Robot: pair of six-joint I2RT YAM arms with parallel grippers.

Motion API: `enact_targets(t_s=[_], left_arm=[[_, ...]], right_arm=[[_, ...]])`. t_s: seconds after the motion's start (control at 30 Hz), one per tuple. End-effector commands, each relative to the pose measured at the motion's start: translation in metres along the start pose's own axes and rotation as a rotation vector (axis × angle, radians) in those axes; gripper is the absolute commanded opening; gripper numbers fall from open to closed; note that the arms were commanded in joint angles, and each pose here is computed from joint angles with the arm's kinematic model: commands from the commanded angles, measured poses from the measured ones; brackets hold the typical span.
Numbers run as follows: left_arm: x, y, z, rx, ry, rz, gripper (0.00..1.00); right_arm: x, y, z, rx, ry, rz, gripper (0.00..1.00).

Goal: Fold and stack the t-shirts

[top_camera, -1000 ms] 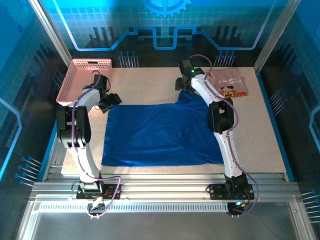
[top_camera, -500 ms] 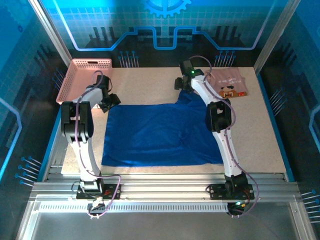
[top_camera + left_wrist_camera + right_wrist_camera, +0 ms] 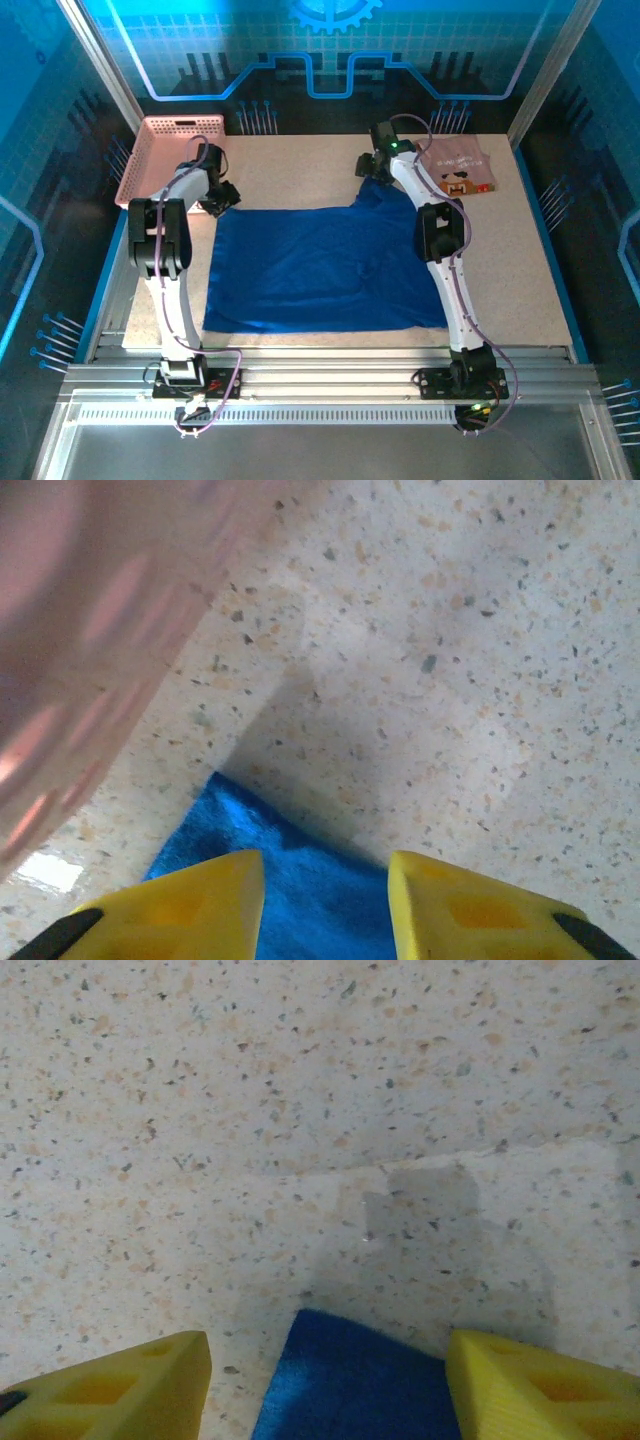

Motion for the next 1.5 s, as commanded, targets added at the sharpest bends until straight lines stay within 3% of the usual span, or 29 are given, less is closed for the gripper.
enact_targets(t_s=[0.0, 0.13, 0.4, 0.67, 1.03, 1.23, 1.4, 1.43, 1.47], left_arm=[[0.005, -0.025, -0.005, 0.068, -0.029, 0.014, 0.33], [0.007, -0.030, -0.011, 0.102, -0.029, 0.019, 0.27], [0.013, -0.031, -0.017, 0.128, -0.036, 0.045, 0.15], [0.013, -0.022, -0.018, 0.118, -0.054, 0.025, 0.00], [0.002, 0.018, -0.008, 0.038, -0.070, -0.063, 0.00], [-0.002, 0.036, -0.004, -0.002, -0.067, -0.097, 0.00], [0.004, 0.038, -0.003, -0.013, -0.050, -0.070, 0.00], [0.006, 0.036, -0.005, -0.007, -0.042, -0.063, 0.06], [0.007, 0.034, -0.006, -0.002, -0.037, -0.057, 0.19]], right_arm=[[0.001, -0.016, -0.009, 0.038, -0.018, 0.027, 0.63], [-0.003, -0.017, -0.015, 0.063, -0.014, 0.014, 0.58], [-0.004, -0.015, -0.015, 0.069, -0.010, 0.015, 0.37], [-0.009, -0.003, -0.008, 0.050, -0.052, -0.018, 0.05], [-0.005, 0.065, 0.045, -0.181, -0.075, -0.035, 0.00], [-0.011, 0.088, 0.054, -0.223, -0.039, -0.058, 0.00], [-0.013, 0.085, 0.050, -0.202, -0.039, -0.045, 0.00], [-0.013, 0.082, 0.048, -0.194, -0.043, -0.043, 0.00], [-0.013, 0.080, 0.046, -0.188, -0.046, -0.044, 0.00]])
Point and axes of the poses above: each hand's point on the last joint's axis, 136 mm out from that joint toward the fingers, its own y axis back along the fingers, its own x axis along the line the jaws close on, z = x × y, the point moved 5 cm from there along y, back along the fingers, and after that the axes turned 12 degrees about y, right-handed, at the moved point
